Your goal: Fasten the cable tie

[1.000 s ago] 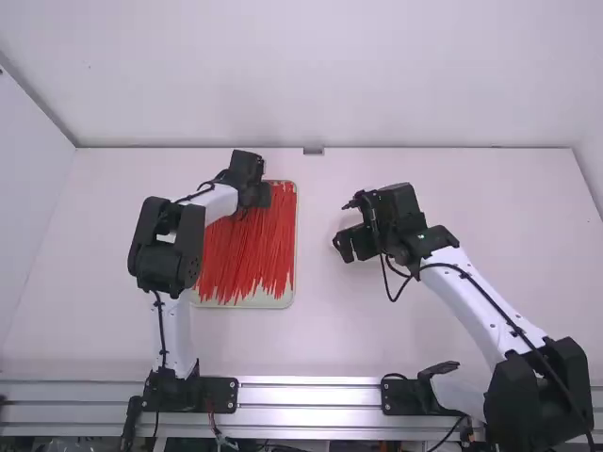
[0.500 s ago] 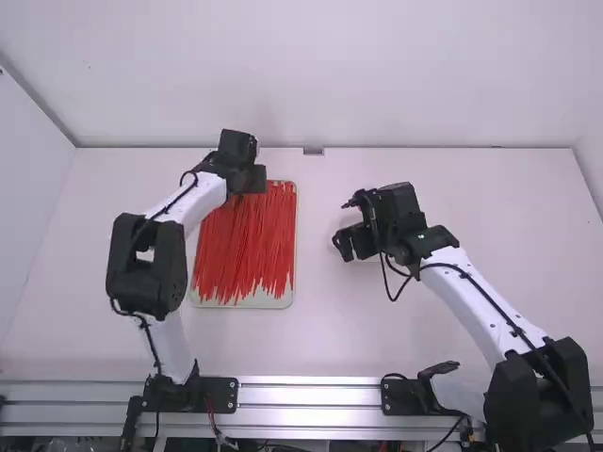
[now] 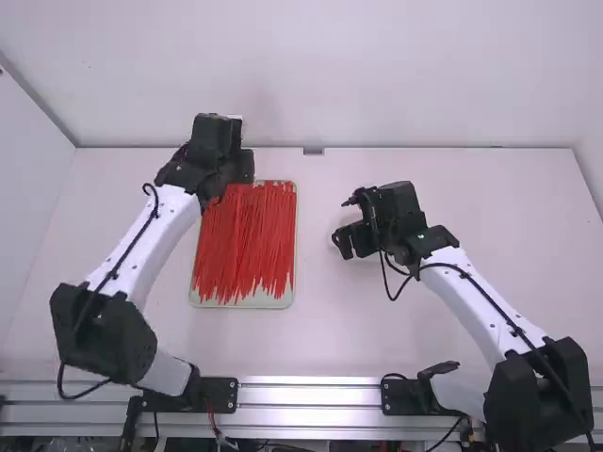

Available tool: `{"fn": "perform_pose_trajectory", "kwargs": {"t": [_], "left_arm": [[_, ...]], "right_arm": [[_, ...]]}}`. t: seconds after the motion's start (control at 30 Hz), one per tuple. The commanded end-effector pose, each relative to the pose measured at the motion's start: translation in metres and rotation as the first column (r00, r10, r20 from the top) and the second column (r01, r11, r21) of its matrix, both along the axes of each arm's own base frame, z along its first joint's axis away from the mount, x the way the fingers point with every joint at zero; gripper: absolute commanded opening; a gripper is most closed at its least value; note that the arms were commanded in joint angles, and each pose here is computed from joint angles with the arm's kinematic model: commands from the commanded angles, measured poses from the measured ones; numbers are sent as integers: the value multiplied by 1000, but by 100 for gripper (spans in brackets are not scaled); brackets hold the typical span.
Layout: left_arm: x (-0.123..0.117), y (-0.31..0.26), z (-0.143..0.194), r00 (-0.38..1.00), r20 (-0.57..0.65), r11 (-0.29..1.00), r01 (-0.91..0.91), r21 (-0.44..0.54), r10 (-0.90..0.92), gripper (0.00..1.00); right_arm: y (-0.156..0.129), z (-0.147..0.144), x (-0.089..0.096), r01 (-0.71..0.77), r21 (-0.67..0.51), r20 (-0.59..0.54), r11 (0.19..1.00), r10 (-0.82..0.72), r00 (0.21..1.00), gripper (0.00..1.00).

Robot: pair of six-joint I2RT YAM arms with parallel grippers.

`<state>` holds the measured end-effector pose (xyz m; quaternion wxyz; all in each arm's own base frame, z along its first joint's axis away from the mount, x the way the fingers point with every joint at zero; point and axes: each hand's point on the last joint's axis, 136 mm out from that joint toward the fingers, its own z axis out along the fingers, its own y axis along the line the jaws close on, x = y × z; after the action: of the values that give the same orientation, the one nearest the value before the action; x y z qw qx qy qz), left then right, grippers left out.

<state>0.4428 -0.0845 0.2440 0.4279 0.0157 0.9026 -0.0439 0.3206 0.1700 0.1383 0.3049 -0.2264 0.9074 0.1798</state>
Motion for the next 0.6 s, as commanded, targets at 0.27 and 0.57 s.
{"fn": "perform_pose_trajectory", "kwargs": {"t": [0.27, 0.57], "left_arm": [[-61, 1, 10, 984, 181, 1000, -6, 9, 5, 2], [-85, -6, -9, 961, 270, 995, 82, -56, -64, 2]], "right_arm": [[5, 12, 7, -5, 20, 26, 1000, 5, 1000, 98], [25, 25, 3, -95, 122, 48, 988, 90, 995, 98]]}}
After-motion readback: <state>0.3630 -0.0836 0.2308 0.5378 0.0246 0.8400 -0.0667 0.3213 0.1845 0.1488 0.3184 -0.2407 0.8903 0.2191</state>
